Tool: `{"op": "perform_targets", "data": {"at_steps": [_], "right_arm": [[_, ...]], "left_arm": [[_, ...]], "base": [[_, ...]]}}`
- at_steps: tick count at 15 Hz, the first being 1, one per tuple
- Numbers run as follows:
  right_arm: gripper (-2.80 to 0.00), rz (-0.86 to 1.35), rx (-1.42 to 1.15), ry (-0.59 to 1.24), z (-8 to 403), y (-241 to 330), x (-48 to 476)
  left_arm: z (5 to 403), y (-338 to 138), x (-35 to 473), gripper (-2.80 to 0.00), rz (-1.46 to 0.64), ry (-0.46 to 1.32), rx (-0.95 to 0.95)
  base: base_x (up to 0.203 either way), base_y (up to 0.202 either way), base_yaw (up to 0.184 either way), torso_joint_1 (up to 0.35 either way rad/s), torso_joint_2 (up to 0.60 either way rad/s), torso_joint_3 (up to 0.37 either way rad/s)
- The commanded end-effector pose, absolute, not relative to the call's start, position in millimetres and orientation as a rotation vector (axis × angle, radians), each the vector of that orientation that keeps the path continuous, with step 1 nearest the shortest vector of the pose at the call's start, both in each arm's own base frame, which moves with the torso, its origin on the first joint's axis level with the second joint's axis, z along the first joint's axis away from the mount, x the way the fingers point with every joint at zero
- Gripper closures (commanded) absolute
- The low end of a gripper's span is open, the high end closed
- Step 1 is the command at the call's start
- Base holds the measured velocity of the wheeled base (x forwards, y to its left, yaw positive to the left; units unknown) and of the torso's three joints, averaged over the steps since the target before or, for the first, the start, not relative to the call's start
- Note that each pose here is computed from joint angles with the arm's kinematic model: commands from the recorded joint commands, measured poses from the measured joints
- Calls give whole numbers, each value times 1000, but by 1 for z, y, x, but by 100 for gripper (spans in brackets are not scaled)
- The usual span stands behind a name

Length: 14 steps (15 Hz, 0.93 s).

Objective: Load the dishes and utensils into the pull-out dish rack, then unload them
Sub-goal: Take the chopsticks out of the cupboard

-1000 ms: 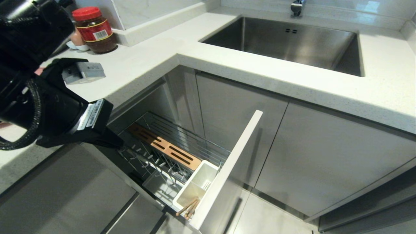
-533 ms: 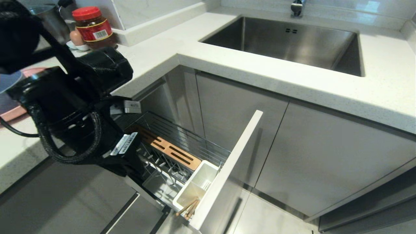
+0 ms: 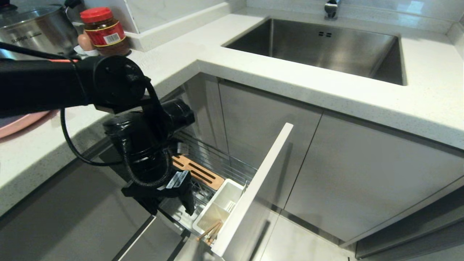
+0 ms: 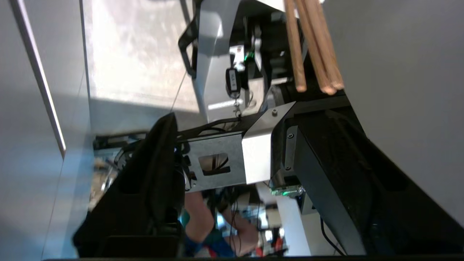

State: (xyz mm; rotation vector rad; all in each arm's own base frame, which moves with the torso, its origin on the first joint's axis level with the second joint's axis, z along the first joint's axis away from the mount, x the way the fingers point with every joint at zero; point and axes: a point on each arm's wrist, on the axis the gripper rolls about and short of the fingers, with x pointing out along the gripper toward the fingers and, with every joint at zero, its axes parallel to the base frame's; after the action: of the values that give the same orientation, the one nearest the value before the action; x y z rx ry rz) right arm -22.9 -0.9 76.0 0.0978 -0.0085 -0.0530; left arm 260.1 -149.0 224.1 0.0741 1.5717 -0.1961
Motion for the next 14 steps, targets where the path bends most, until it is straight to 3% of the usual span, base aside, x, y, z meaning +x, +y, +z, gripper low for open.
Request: {"op": "perform_targets", "data": {"at_steps": [1,14], "right_arm": [[0,-53,98,-12,76,-1,-23],[0,-53,98,-12,76,-1,-23]], "left_arm": [[201,-157,273,-280,-171,1653,98],[134,-177,302,-280,-130,1838,165]], "base": [[0,0,0,0,0,0],[0,0,0,0,0,0]]}}
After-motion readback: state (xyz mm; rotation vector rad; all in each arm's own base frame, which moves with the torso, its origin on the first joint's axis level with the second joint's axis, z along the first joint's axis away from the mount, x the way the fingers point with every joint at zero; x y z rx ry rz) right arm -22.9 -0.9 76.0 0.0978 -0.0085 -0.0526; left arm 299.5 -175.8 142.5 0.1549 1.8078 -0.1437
